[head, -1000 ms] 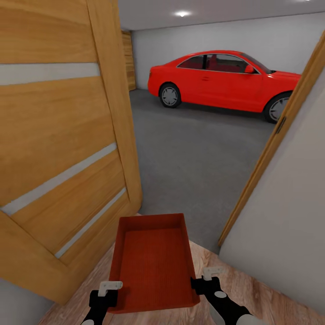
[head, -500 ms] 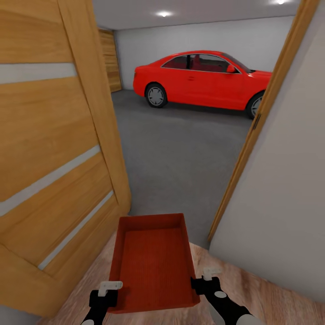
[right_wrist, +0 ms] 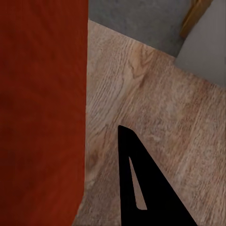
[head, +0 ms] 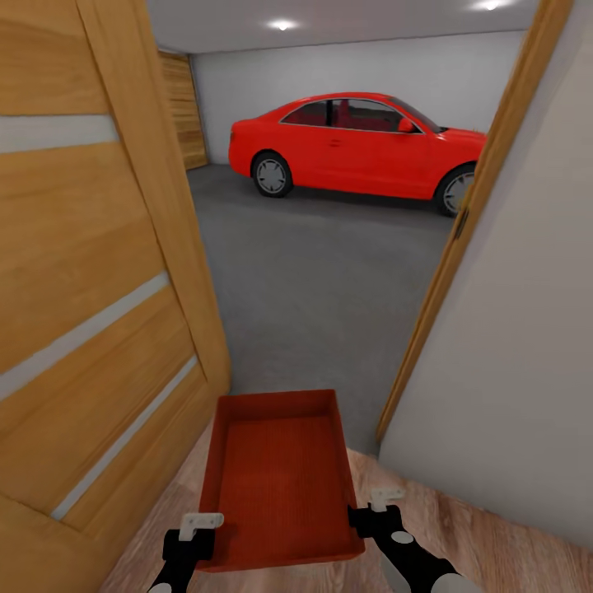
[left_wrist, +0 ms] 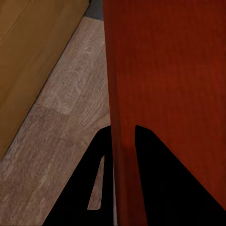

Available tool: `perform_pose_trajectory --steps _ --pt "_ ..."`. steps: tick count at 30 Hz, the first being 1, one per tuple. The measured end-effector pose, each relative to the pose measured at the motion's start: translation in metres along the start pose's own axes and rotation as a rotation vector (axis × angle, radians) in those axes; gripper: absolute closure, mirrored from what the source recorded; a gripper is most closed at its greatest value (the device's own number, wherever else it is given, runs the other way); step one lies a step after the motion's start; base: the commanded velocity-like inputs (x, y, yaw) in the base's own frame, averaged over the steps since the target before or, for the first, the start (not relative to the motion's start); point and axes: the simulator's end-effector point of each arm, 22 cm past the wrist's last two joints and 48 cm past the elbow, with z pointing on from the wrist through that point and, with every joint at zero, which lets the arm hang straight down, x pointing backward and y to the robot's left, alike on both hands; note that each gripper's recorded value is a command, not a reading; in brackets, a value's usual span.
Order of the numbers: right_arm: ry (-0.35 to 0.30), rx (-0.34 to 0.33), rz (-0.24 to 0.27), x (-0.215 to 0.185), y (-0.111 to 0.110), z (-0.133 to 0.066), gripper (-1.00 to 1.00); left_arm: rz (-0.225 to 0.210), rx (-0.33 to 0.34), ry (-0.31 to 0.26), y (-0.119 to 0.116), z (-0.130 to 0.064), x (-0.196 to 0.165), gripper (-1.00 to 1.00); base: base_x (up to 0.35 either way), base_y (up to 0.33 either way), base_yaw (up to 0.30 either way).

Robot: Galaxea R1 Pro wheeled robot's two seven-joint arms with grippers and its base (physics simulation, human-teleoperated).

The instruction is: Move the two storage containers from the living room to the garage. In the garage, place one container on the floor and stack the other container on top of it (either order is fine).

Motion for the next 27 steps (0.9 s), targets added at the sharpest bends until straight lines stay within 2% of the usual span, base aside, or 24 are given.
perform_pose_trajectory --steps 6,11,27 --pt "0.000 0.000 0.000 0.0000 0.0000 0.0000 1.00 0.000 0.000 0.000 0.0000 0.0000 0.0000 1.00 0.214 0.217 -0.001" --pt "0.000 0.000 0.000 0.0001 -0.0001 0.0002 1.00 0.000 0.000 0.000 -0.0001 0.0002 0.0001 1.00 0.045 0.040 -0.074" --pt "-0.006 0.001 0.000 -0.0033 -0.0004 -0.0010 1.00 0.000 0.000 -0.006 0.0000 -0.0002 -0.0032 1.00 0.002 0.002 -0.241"
